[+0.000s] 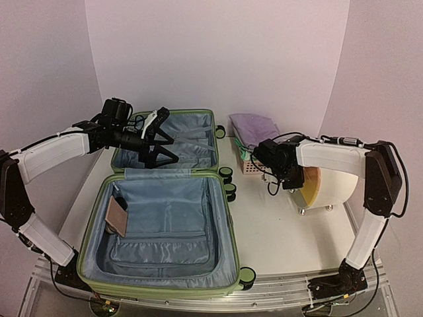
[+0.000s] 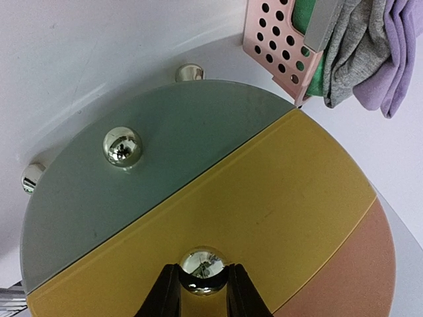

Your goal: Open, take out, and arrange the luggage

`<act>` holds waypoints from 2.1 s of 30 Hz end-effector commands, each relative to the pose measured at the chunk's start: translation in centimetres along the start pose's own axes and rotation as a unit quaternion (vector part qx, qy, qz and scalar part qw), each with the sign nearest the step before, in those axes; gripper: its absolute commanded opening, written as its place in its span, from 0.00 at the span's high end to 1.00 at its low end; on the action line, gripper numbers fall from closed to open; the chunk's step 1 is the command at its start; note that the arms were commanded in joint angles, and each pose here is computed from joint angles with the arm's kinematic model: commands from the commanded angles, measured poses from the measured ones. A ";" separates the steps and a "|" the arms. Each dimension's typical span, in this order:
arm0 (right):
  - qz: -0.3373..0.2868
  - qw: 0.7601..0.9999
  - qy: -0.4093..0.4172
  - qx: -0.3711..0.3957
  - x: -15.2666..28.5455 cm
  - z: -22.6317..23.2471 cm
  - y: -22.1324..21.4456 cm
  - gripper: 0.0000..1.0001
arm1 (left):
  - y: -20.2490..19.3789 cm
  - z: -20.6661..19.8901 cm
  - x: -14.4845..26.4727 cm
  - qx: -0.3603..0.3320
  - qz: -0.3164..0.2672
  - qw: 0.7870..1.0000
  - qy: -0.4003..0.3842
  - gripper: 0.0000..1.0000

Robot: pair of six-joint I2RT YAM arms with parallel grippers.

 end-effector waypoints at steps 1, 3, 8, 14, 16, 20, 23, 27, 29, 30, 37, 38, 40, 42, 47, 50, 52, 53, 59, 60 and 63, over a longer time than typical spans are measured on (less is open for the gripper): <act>-0.009 1.000 -0.003 -0.011 0.3 -0.7 0.8 0.83 | 1.6 0.0 0.5 -0.021 -0.018 1.000 -0.002 0.00; -0.036 0.999 0.007 -0.015 1.3 -0.5 1.9 0.86 | 1.6 0.0 0.5 -0.022 -0.018 1.000 -0.002 0.00; -0.093 0.995 0.026 -0.007 3.7 0.6 4.5 0.86 | 1.6 0.0 0.5 -0.024 -0.017 1.000 -0.001 0.00; -0.136 0.990 0.034 -0.011 5.8 0.7 7.1 0.86 | 1.3 -0.1 0.5 -0.025 -0.012 1.000 -0.001 0.00; -0.139 0.990 0.034 -0.014 6.0 0.5 7.5 0.85 | 1.3 -0.1 0.5 -0.025 -0.012 1.000 0.000 0.00; -0.153 0.987 0.039 -0.025 6.3 0.1 8.3 0.85 | 1.2 -0.1 0.5 -0.025 -0.011 1.000 0.000 0.00; -0.160 0.986 0.040 -0.032 6.5 -0.2 8.5 0.84 | 1.0 -0.2 0.5 -0.024 -0.008 1.000 0.000 0.00; -0.151 0.988 0.028 -0.035 6.2 -0.1 8.2 0.67 | 0.4 -0.4 0.5 -0.026 0.006 1.000 -0.002 0.00; -0.165 0.984 0.030 -0.061 6.9 -1.0 8.3 0.47 | -0.7 -1.1 0.6 -0.052 0.036 0.998 -0.022 0.00; -0.170 0.983 0.031 -0.066 7.1 -1.1 8.3 0.43 | -1.0 -1.3 0.6 -0.083 0.041 0.995 -0.028 0.00; -0.283 0.938 0.064 -0.191 12.2 -5.8 8.5 0.06 | -9.5 -6.0 4.4 -0.212 0.336 0.894 -0.209 0.01; -0.301 0.930 0.069 -0.200 13.0 -6.3 8.5 0.02 | -9.7 -6.5 5.1 -0.229 0.349 0.881 -0.220 0.01; -0.331 0.915 0.079 -0.215 14.3 -7.0 8.5 0.02 | -10.3 -7.6 6.4 -0.246 0.375 0.860 -0.243 0.01; -0.371 0.893 0.093 -0.237 16.1 -7.7 8.8 0.02 | -10.4 -8.0 7.2 -0.263 0.392 0.850 -0.235 0.00; -0.428 0.851 0.139 -0.269 19.3 -7.7 9.7 0.02 | -12.4 -4.0 5.9 -0.097 0.527 0.839 -0.098 0.01; -0.425 0.850 0.142 -0.277 20.0 -6.7 10.3 0.02 | -13.6 -1.9 5.2 0.106 0.610 0.785 -0.012 0.06; -0.421 0.849 0.146 -0.283 20.2 -6.1 10.7 0.02 | -12.5 -1.3 5.0 0.156 0.595 0.788 0.029 0.06; -0.420 0.849 0.149 -0.283 20.3 -5.7 11.0 0.02 | -12.0 -1.2 5.1 0.175 0.584 0.791 0.045 0.06; -0.403 0.867 0.141 -0.257 20.1 -3.2 12.9 0.02 | -14.0 0.5 7.3 0.300 0.547 0.772 0.126 0.20; -0.403 0.868 0.139 -0.254 20.1 -3.2 13.0 0.02 | -14.1 0.6 7.4 0.302 0.546 0.771 0.129 0.21; -0.399 0.874 0.130 -0.245 20.1 -2.7 13.4 0.02 | -14.8 0.7 8.2 0.315 0.540 0.769 0.135 0.28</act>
Point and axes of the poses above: each gripper's point midway between its finger pads, its own x axis back along the fingers, its own z axis along the line the jaws close on, y = z × x, the point moved 8 cm from there along x, back along the fingers, and after that the axes turned 9 degrees about -x, right-handed, at the moved point
